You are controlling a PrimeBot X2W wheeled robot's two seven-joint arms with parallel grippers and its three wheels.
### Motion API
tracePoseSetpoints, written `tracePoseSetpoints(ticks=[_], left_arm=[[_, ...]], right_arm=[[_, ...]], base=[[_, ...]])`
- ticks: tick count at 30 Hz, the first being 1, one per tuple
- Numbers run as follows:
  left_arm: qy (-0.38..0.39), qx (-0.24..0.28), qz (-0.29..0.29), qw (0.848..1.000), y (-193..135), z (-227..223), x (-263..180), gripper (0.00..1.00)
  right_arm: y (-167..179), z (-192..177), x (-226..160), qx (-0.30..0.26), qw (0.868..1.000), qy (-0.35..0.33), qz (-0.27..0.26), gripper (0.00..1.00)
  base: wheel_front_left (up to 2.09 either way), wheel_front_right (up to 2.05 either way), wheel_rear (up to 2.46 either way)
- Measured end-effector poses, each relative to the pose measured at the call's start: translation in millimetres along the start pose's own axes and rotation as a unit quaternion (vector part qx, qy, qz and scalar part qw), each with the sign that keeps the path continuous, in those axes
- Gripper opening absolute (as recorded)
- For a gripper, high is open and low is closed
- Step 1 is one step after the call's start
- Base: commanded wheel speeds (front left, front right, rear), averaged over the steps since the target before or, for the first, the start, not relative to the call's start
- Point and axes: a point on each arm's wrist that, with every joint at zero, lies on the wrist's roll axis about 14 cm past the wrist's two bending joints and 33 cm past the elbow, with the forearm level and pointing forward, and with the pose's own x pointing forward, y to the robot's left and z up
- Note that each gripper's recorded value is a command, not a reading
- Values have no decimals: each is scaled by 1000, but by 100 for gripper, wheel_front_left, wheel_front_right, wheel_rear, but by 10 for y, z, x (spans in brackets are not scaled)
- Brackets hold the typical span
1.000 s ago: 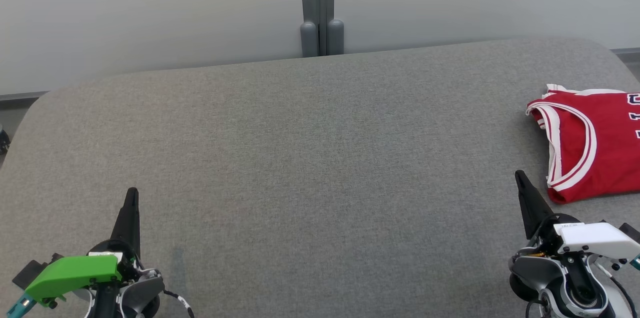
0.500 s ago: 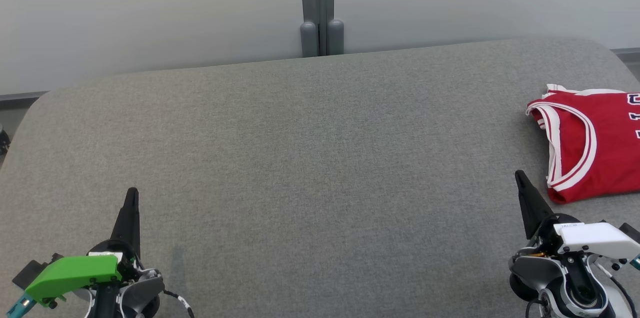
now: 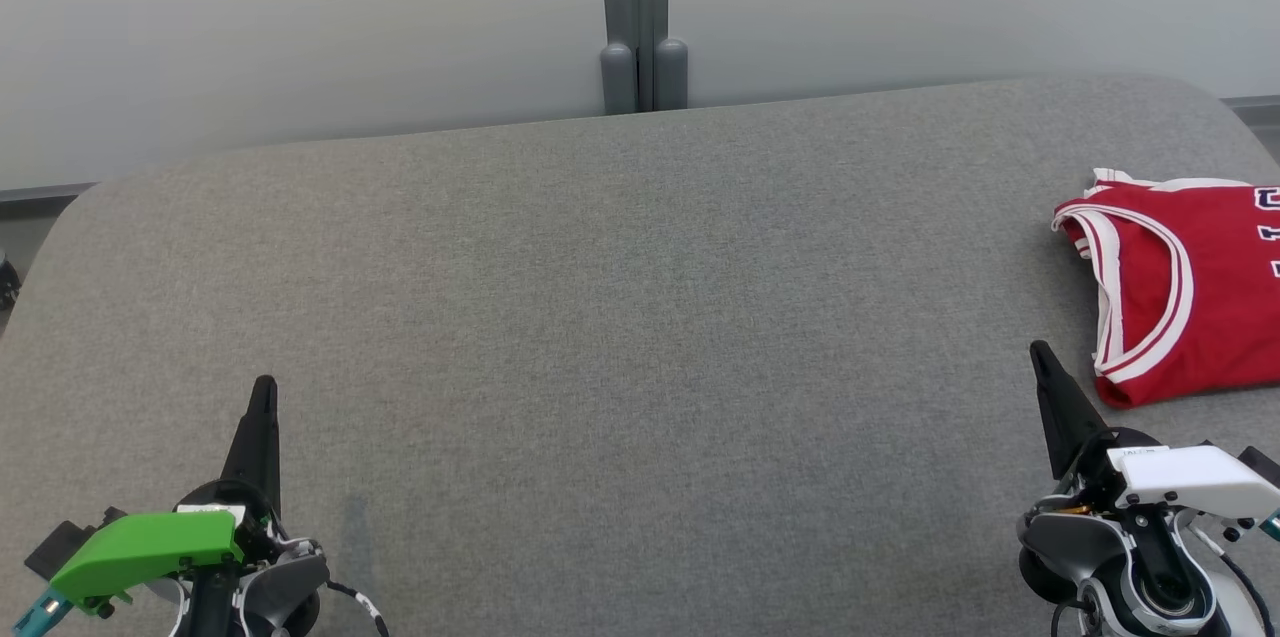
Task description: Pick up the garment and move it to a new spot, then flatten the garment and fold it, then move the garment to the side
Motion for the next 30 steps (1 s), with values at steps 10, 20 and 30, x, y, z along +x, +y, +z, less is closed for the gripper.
tracePoseSetpoints(ticks=[10, 20, 30], left_arm=[[0, 0, 0, 1000, 0, 0, 0, 0], [0, 0, 0, 1000, 0, 0, 0, 0], [0, 0, 0, 1000, 0, -1, 0, 0]], right_arm=[[0, 0, 0, 0, 1000, 0, 0, 0], [0, 0, 0, 0, 1000, 0, 0, 0], [1, 0, 0, 0, 1000, 0, 0, 0]], base=[[0, 0, 0], [0, 0, 0], [0, 0, 0]])
